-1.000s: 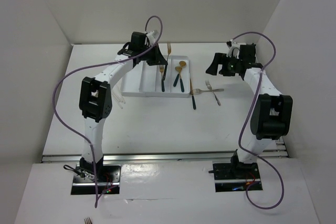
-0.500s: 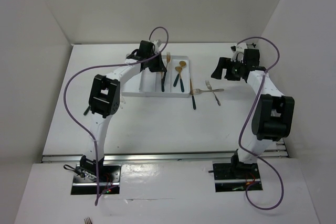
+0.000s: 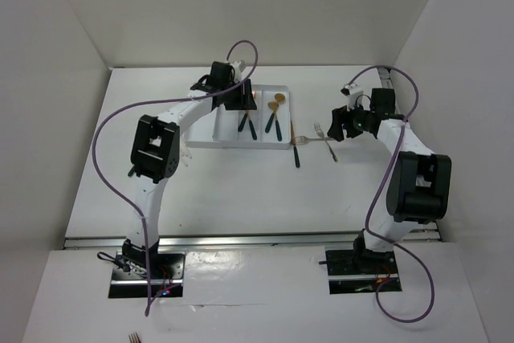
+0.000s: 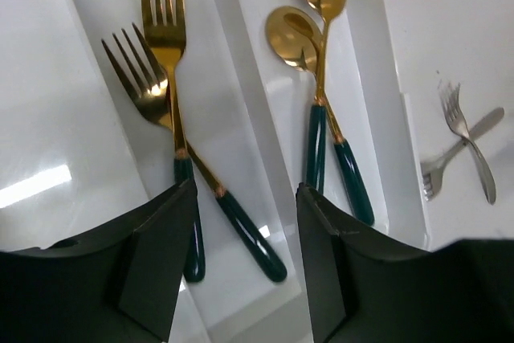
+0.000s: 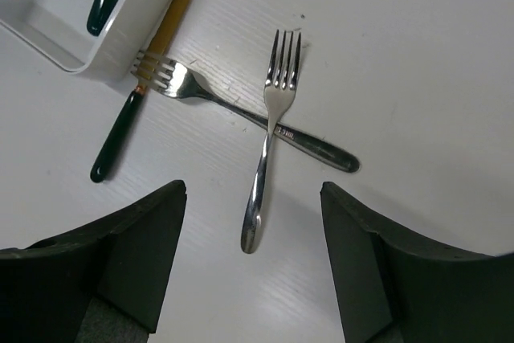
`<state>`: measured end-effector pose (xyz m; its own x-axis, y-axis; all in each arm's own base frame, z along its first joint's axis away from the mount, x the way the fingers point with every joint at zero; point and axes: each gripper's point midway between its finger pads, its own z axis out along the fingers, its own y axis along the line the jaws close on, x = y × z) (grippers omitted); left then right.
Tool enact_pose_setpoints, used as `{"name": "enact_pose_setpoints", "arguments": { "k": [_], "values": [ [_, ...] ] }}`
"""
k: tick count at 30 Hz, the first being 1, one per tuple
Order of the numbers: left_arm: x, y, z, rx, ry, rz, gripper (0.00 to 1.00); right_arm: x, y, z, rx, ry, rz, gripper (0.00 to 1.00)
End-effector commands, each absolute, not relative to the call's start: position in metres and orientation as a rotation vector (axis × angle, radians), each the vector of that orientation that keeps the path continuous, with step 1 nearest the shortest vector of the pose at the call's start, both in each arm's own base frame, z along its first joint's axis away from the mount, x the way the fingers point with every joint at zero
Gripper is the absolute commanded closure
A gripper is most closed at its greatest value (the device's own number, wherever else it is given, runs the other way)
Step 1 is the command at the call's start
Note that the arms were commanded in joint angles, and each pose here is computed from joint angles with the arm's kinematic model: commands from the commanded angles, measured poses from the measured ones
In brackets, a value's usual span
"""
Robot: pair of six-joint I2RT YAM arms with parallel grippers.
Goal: Sort the eating utensils into containers
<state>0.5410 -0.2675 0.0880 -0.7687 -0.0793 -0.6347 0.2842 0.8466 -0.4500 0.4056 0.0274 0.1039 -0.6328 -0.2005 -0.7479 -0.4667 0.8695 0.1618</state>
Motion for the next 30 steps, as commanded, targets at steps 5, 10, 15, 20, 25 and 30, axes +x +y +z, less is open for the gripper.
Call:
{"name": "enact_pose_setpoints", "arguments": {
  "k": [5,10,15,20,25,30],
  "values": [
    [0.508,-0.256,0.234,0.267,2.083,-0.728,0.34,0.437,0.028,0.130,-0.834,1.990,0.328,0.25],
    [0.479,-0.236,0.266,0.309,2.046,-0.709,0.34,0.446,0.034,0.107,-0.976,1.985,0.319,0.21],
    [0.453,-0.214,0.308,0.336,1.966,-0.668,0.34,0.445,0.055,0.080,-1.113,1.997,0.394,0.17],
    [0.441,-0.186,0.312,0.318,1.976,-0.584,0.33,0.439,0.073,0.061,-1.173,2.036,0.493,0.14],
    [0.443,-0.154,0.304,0.236,2.009,-0.558,0.33,0.436,0.088,0.041,-1.227,2.052,0.478,0.13],
    [0.445,-0.145,0.301,0.208,2.020,-0.559,0.33,0.440,0.097,0.022,-1.263,2.084,0.475,0.13]
  ]
}}
